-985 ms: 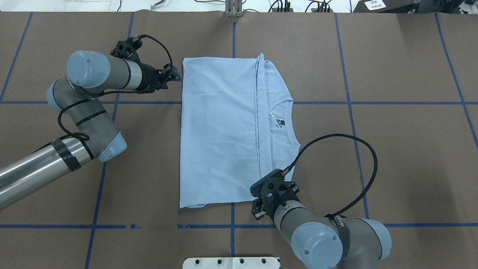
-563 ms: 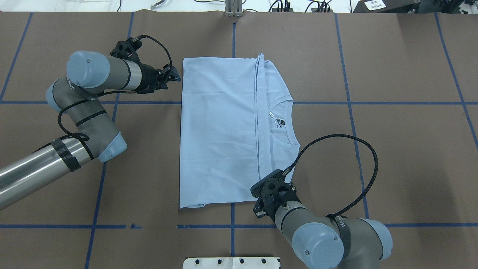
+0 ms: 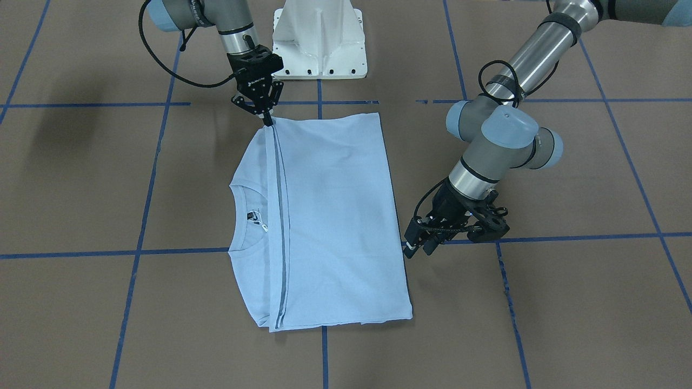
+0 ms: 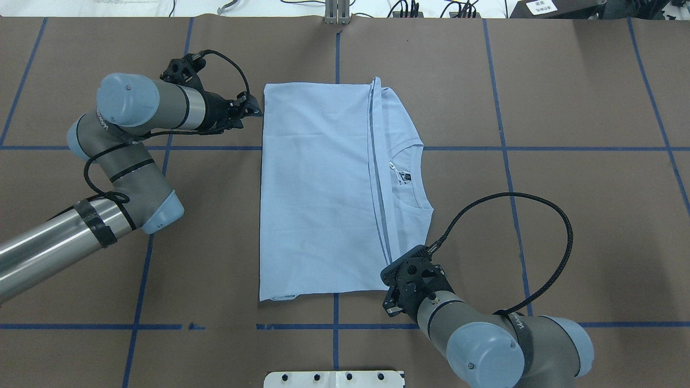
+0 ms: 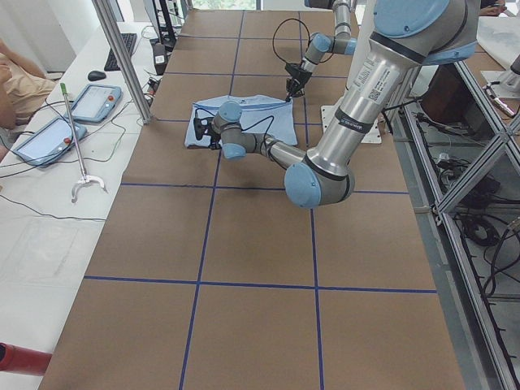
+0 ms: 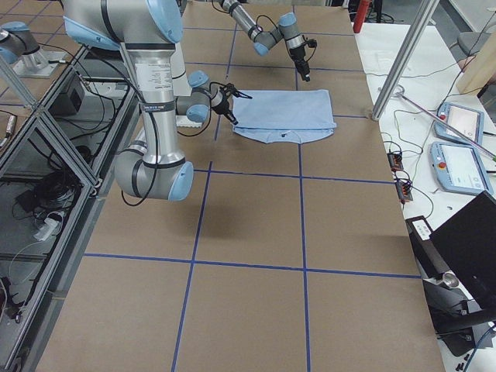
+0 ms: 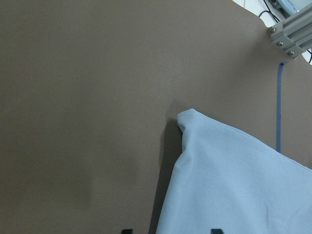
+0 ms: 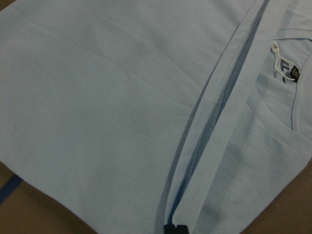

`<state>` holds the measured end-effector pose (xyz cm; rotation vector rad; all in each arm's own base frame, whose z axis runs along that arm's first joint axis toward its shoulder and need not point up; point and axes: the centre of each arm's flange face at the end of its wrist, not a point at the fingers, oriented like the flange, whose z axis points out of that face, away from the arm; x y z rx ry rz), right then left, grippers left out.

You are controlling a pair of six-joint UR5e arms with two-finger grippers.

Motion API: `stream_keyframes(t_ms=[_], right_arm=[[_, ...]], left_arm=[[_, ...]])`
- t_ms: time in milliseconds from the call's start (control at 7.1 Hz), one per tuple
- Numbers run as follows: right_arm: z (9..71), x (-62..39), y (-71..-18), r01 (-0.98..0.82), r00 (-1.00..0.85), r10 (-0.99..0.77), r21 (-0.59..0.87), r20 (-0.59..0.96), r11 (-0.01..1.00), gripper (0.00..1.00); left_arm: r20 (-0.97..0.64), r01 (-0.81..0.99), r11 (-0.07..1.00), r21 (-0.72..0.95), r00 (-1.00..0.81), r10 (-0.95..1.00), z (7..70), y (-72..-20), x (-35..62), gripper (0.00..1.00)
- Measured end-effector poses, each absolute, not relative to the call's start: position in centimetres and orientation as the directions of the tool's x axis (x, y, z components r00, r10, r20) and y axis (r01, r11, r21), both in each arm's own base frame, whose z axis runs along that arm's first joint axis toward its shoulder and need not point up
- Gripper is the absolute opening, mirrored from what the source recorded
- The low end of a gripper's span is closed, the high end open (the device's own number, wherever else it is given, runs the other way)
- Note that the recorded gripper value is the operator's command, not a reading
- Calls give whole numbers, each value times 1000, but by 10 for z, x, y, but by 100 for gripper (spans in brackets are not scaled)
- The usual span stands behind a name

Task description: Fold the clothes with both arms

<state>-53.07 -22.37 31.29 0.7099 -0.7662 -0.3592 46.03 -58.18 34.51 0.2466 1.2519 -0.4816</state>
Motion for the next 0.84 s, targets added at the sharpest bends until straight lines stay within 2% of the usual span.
stream_keyframes(t_ms=[141, 282, 422, 563, 845], right_arm=[[319, -529, -223, 46, 682, -529, 693, 505, 720, 26], [323, -527, -223, 47, 686, -525, 689, 504, 723, 49], [329, -525, -223, 52, 691, -523, 686, 500, 726, 56], [334, -522, -223, 57, 694, -521, 684, 496, 727, 61], [339, -512, -223, 59, 697, -520, 683, 494, 728, 61]], left_arm=[[-949, 479, 874, -83, 229, -216, 344, -582, 460, 63], [-949, 481, 872, -89, 224, -220, 342, -582, 461, 63], [-950, 483, 871, -94, 218, -224, 340, -582, 461, 63], [-950, 483, 870, -96, 216, -225, 339, -582, 461, 63], [-950, 483, 870, -97, 215, -225, 338, -583, 461, 63]])
